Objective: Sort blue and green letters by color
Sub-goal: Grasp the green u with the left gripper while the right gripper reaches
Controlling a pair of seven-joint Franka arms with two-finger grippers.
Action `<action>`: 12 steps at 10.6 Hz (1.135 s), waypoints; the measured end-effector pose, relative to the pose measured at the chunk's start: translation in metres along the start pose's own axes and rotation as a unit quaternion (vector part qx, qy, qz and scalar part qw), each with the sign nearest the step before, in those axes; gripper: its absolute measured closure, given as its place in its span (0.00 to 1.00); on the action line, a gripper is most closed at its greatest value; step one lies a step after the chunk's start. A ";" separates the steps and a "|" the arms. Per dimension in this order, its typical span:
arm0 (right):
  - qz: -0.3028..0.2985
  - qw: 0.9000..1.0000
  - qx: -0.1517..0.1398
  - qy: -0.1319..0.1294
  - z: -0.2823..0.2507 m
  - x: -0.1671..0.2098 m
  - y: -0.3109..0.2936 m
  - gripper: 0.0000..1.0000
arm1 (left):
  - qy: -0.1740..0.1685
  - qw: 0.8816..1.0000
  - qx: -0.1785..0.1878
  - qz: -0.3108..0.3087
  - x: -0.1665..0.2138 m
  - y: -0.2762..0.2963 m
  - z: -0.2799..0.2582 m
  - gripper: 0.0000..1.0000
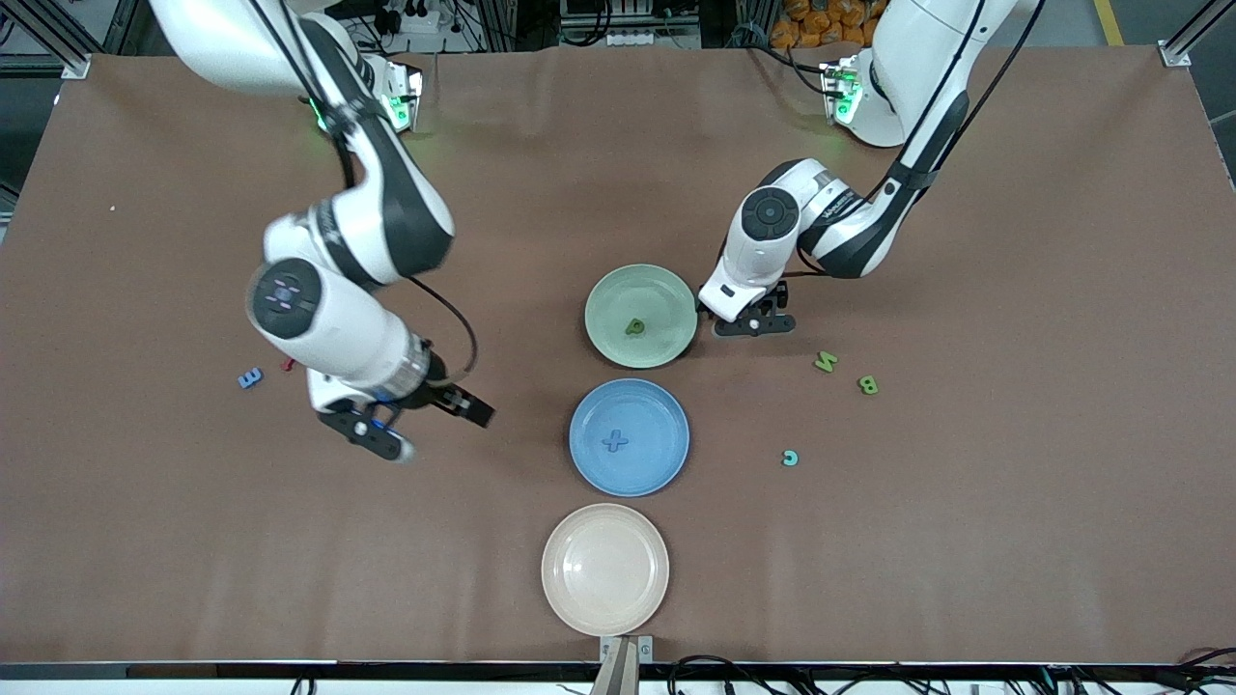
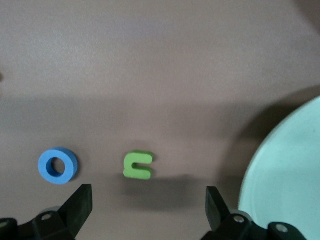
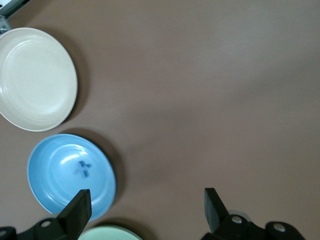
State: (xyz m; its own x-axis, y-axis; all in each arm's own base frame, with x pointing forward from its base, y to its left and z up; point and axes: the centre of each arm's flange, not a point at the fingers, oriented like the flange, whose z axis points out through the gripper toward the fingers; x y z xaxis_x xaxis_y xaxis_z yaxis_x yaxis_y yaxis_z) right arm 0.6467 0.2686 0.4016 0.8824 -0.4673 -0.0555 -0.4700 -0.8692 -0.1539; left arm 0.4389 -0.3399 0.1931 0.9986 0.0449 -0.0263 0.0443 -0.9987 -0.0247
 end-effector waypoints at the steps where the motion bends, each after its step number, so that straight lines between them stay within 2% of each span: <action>1: -0.016 1.000 -0.006 -0.005 -0.023 -0.001 0.023 0.00 | 0.005 1.000 -0.004 -0.001 0.003 -0.002 0.000 0.00; 4: -0.066 0.997 -0.031 -0.005 -0.057 -0.008 0.104 0.00 | 0.016 1.000 -0.001 0.015 0.008 -0.007 0.007 0.00; 7: -0.111 0.991 -0.074 -0.013 -0.052 -0.018 0.170 0.00 | 0.019 0.999 0.005 0.028 0.008 -0.009 0.013 0.00; 12: -0.162 0.983 -0.079 -0.021 -0.061 -0.006 0.242 0.00 | 0.012 0.999 0.003 0.030 0.005 -0.008 0.024 0.00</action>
State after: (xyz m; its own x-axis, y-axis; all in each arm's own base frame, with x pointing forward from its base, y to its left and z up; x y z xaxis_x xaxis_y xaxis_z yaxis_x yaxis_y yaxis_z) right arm 0.5264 0.0508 0.4245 0.9850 -0.1579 -0.0695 -0.1593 -0.9871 -0.0152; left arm 0.4429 -0.3312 0.1688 0.9999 -0.0152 -0.0032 -0.0152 -0.9994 -0.0302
